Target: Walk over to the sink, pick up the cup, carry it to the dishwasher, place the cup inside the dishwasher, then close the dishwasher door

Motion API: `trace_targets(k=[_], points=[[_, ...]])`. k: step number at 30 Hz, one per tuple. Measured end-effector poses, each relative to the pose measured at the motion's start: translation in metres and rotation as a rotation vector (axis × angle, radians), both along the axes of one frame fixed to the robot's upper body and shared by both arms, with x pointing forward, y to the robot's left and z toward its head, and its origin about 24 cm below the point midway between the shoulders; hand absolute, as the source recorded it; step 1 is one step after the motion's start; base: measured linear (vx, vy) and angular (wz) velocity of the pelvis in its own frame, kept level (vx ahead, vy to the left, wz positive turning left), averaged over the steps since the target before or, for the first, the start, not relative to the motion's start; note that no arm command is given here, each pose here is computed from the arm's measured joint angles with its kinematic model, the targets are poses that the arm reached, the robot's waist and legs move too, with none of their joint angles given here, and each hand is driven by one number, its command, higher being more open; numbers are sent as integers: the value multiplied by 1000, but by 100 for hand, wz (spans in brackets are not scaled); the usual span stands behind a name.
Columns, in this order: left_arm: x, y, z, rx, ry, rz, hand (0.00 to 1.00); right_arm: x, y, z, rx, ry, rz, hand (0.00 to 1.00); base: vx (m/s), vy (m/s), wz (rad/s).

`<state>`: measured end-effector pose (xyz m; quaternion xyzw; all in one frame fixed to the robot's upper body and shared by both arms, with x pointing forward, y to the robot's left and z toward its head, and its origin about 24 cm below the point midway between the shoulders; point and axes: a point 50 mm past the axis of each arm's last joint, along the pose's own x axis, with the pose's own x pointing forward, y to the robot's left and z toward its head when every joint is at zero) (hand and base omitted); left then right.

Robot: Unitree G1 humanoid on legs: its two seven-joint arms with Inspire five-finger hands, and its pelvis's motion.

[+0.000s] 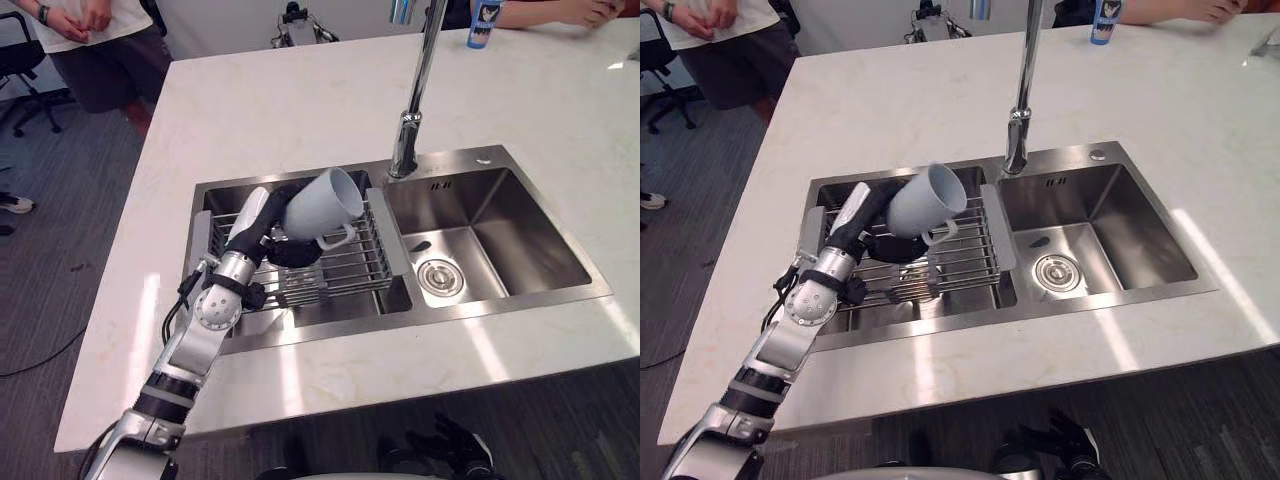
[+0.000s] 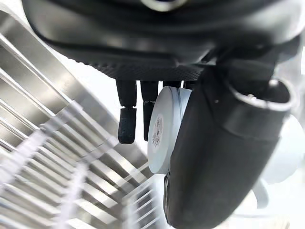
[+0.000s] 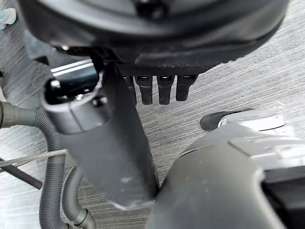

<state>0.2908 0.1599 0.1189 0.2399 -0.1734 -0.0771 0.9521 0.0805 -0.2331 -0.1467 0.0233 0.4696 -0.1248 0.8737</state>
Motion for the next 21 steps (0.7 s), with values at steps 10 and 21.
trace_targets(k=[10,21], points=[[-43,12,-17,-546,35,101,30,-1,-1,0,-10,0,-16,90,-3,-1,-2],[-71,-21,-11,-683,33,-31,30,15,6,6,-19,-71,-83,90,-20,0,-30]])
